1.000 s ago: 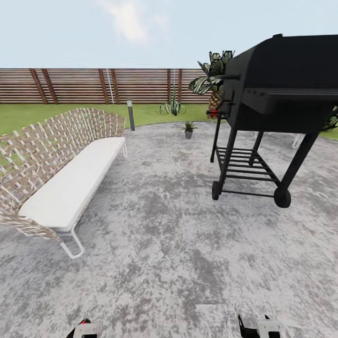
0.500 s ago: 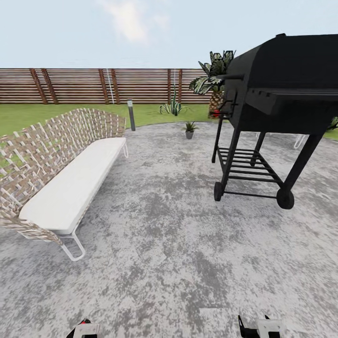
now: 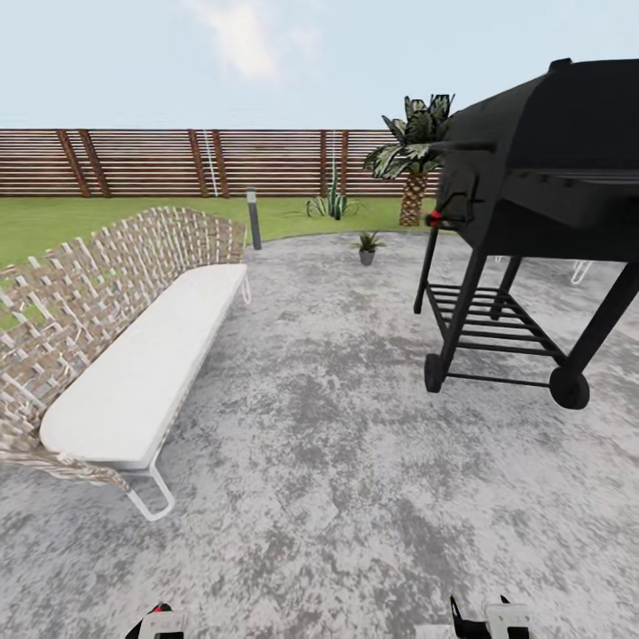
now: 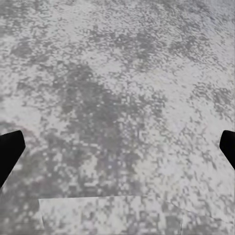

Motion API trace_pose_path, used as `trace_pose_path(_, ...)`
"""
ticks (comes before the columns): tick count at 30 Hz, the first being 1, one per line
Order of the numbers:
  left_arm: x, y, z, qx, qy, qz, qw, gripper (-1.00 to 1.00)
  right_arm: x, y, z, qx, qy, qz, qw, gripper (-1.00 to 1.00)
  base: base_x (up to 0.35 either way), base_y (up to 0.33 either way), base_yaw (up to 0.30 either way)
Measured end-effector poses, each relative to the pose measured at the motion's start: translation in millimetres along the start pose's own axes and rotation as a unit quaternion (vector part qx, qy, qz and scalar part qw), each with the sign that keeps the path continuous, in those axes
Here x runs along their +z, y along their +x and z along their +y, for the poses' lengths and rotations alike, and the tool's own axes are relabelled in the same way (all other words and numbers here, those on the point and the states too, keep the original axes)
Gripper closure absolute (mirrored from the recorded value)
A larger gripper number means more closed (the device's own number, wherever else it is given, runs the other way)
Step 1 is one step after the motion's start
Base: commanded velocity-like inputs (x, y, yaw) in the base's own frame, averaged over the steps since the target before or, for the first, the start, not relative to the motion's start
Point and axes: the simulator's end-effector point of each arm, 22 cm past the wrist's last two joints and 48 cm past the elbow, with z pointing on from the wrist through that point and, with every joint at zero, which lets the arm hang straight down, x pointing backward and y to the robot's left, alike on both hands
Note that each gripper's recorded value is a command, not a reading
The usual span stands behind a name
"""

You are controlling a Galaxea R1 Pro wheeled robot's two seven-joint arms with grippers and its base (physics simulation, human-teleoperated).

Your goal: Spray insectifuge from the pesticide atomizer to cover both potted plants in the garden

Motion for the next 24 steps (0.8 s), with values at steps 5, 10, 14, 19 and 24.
trace_pose_path(5,0.0,0.0,-0.2,0.0,0.0,0.0,1.0,1.0,0.0,0.1,0.0,0.0,0.0,0.0,1.0,-1.0,0.283,0.211,0.0)
trace_pose_path(10,0.0,0.0,-0.2,0.0,0.0,0.0,1.0,1.0,-0.1,0.2,0.0,0.0,0.0,0.0,1.0,-1.0,0.289,0.197,0.0)
trace_pose_path(14,0.1,0.1,-0.2,0.0,0.0,0.0,1.0,1.0,-0.1,0.2,0.0,0.0,0.0,0.0,1.0,-1.0,0.295,0.181,0.0)
trace_pose_path(19,0.0,0.1,-0.3,0.0,0.0,0.001,1.0,1.0,-0.1,0.2,-0.1,0.0,0.0,0.0,1.0,-1.0,0.31,0.12,0.0)
trace_pose_path(24,-0.9,2.4,-0.8,0.002,0.001,0.002,1.0,1.0,-0.9,1.2,8.6,0.003,-0.005,0.002,1.0,-1.0,0.133,0.007,0.0)
